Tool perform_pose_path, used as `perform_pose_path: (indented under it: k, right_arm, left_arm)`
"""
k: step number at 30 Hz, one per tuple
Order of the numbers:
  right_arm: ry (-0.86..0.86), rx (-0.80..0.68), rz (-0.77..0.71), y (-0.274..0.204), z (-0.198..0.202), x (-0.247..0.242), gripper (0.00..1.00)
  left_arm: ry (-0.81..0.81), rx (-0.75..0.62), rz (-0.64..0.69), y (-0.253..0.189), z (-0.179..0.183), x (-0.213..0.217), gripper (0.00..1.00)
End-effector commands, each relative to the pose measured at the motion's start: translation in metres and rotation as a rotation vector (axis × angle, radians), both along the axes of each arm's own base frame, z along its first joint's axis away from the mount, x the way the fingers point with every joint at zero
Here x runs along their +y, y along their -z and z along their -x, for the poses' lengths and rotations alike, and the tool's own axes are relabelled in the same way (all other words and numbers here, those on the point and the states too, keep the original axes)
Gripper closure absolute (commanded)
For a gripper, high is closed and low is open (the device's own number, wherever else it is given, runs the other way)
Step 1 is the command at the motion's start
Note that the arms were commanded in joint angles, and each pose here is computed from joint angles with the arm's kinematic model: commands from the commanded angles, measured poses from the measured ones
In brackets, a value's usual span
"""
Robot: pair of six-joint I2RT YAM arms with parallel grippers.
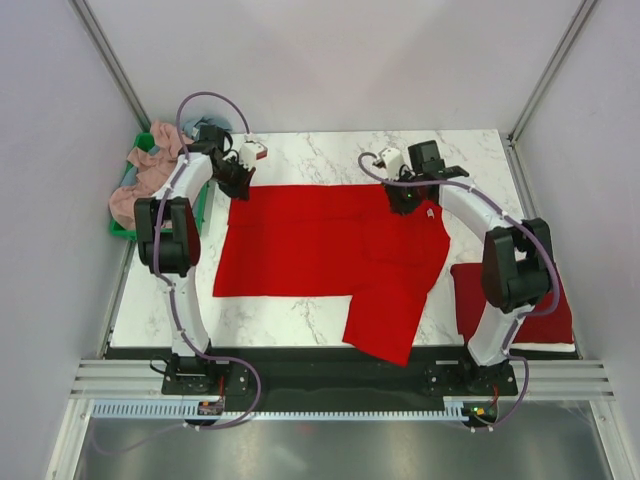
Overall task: Fold and stack the t-shirts
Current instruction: Fold the tshirt
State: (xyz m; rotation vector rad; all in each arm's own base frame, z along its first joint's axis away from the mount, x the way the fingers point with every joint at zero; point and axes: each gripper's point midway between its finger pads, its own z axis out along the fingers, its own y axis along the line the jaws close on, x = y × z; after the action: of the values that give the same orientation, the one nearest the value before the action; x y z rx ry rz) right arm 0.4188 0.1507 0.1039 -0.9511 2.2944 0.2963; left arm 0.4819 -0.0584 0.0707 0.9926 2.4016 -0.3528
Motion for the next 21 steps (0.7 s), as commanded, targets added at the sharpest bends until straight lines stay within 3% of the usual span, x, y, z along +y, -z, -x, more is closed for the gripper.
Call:
perform_pose_path:
  k: [1, 12, 21]
  right_arm:
    - [0.119, -0.019, 0.014, 0.012, -0.04, -0.032, 0.74]
    - [0.277, -0.055, 0.025, 0.03, -0.117, -0.094, 0.77]
    - [0.331, -0.046, 0.096, 0.063, -0.148, -0.129, 0.78]
  left_arm:
    - [-0.045, 0.018, -0.021, 0.003, -0.008, 0.008, 0.97]
    - [-0.118, 0.052, -0.034, 0.023, -0.033, 0.012, 0.98]
    - [-0.156, 0.063, -0.102, 0.044, -0.047, 0.023, 0.98]
